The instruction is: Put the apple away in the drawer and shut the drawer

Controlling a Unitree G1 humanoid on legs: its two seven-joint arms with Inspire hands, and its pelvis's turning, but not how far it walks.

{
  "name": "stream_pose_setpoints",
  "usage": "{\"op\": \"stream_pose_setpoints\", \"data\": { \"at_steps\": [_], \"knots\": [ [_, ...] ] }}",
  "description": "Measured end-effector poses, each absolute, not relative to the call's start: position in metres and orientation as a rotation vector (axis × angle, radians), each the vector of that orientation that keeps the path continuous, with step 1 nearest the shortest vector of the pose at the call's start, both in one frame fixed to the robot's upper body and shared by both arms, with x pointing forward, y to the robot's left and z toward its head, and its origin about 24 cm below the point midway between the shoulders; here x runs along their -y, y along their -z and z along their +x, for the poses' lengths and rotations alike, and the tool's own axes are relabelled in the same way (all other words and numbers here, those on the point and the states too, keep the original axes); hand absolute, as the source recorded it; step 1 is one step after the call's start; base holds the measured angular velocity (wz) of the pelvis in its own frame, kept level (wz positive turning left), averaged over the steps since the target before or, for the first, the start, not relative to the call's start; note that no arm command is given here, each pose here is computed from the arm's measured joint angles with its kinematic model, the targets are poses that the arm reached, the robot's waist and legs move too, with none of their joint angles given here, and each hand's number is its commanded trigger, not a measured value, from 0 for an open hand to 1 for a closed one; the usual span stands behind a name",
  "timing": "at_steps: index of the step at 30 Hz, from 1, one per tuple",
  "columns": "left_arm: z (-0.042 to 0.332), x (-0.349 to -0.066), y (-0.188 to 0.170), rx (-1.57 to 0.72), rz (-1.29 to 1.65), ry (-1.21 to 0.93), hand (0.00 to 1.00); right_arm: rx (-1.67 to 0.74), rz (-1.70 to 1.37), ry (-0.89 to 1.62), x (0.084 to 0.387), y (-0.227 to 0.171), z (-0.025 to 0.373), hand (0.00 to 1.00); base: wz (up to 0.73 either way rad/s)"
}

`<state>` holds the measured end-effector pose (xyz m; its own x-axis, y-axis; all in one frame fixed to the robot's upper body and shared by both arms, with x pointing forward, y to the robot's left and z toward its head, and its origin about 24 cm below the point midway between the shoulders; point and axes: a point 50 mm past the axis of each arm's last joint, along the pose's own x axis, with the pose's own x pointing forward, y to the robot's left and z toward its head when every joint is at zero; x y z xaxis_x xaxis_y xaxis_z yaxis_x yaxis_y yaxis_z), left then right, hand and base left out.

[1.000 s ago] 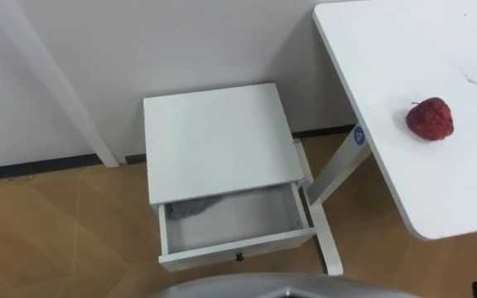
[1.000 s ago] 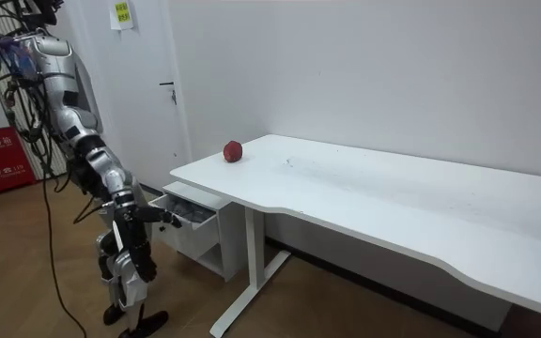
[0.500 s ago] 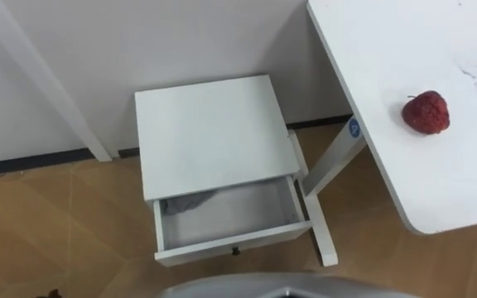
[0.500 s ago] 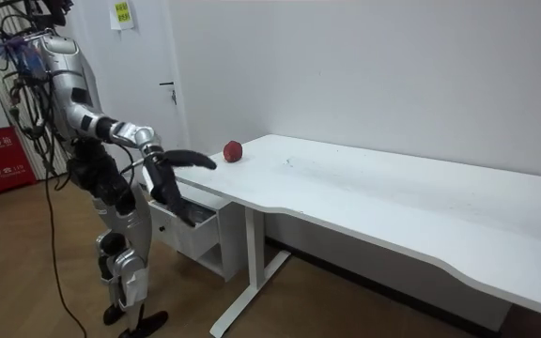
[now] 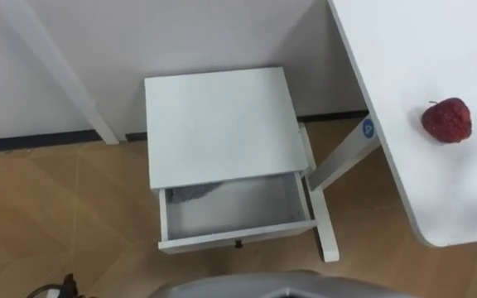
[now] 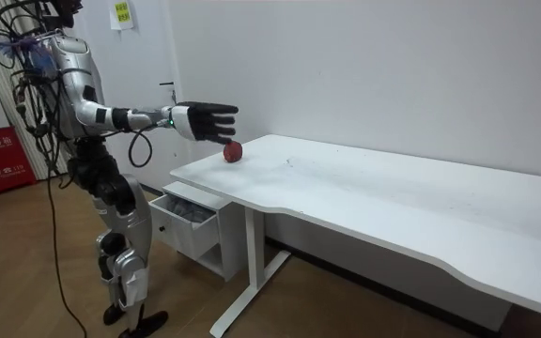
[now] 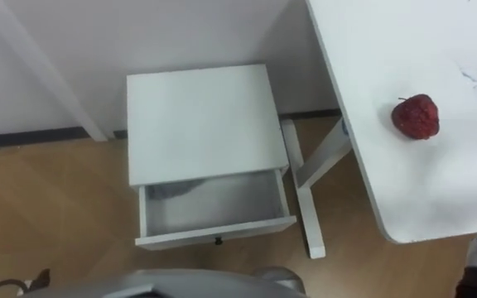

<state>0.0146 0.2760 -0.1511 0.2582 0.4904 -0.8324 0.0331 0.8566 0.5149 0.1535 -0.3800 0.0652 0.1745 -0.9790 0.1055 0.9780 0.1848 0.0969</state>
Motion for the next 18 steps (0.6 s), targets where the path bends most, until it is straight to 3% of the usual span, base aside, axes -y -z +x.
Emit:
{"op": "stream_pose_setpoints", "data": {
  "at_steps": [9, 18],
  "knots": [
    [0.015, -0.275, 0.152, -1.287, 0.488, -0.316, 0.0, 0.088, -0.174, 1.094, 0.358, -0.058, 0.177, 0.0, 0.04],
    [0.015, -0.277, 0.15, -1.277, 0.5, -0.32, 0.0, -0.038, -0.345, 0.874, 0.349, -0.04, 0.171, 0.0, 0.0]
  ]
}}
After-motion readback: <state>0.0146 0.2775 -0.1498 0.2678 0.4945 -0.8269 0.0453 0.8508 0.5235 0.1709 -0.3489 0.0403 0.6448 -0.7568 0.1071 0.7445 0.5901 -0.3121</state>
